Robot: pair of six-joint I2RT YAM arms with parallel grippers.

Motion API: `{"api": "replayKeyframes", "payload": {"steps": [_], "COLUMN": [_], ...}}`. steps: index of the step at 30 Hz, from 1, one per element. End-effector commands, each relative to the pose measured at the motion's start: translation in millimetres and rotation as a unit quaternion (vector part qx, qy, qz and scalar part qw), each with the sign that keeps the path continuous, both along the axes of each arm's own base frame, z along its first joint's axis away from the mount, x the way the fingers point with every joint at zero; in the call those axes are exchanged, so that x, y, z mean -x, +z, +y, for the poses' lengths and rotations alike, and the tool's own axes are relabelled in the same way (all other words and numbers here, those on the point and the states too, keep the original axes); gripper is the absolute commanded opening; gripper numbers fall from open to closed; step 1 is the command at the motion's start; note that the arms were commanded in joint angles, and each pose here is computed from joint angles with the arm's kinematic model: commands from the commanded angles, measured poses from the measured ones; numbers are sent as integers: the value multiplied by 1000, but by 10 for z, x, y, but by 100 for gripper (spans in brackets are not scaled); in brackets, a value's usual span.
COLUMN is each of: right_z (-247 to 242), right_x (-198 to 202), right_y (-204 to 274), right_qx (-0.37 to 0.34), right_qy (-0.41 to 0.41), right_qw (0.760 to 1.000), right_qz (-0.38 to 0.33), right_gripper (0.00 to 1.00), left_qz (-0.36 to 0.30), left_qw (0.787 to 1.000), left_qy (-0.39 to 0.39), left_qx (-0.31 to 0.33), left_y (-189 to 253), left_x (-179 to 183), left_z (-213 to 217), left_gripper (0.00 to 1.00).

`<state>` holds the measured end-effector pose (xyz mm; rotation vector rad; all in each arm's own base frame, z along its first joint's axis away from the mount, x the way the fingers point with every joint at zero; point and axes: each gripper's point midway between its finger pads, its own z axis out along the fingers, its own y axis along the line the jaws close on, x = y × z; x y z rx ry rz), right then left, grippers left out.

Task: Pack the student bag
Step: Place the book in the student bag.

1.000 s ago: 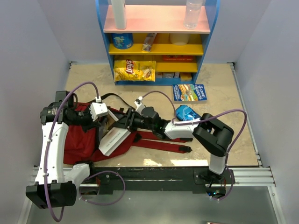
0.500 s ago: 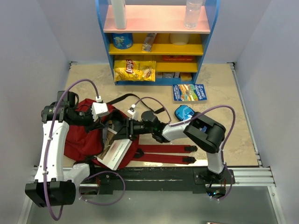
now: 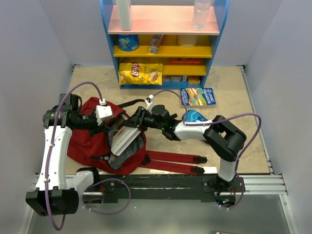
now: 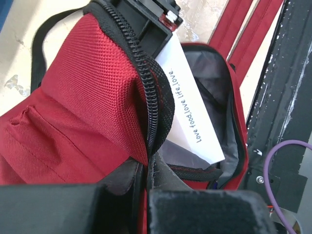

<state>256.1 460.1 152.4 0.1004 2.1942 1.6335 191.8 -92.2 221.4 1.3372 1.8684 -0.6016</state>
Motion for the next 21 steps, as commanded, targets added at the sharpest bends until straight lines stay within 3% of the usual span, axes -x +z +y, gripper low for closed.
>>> {"api": "replayKeyframes", "payload": {"steps": [1, 5, 11, 17, 18, 21], "right_z": [92, 459, 713, 794, 720, 466], "right_x": [-371, -87, 312, 650, 675, 578], "right_y": [463, 423, 201, -87, -237, -372], "right_qx": [-55, -25, 36, 110, 139, 196], "right_qy": [-94, -69, -43, 11, 17, -3], "right_qw": [993, 996, 996, 990, 986, 975], "right_qz": [-38, -51, -74, -92, -85, -107], "right_gripper": [13, 14, 26, 55, 64, 72], "left_qz": [-25, -30, -23, -26, -24, -23], "left_qw": [999, 998, 999, 999, 999, 999], "left_qy": [-23, -27, -30, -31, -30, -28], "left_qx": [39, 38, 39, 37, 37, 34], "left_y": [202, 205, 154, 162, 162, 147], "left_x": [-9, -8, -6, -23, -22, -20], "left_z": [-143, -148, -149, -143, -143, -133], "left_gripper": [0, 0, 0, 0, 0, 0]}}
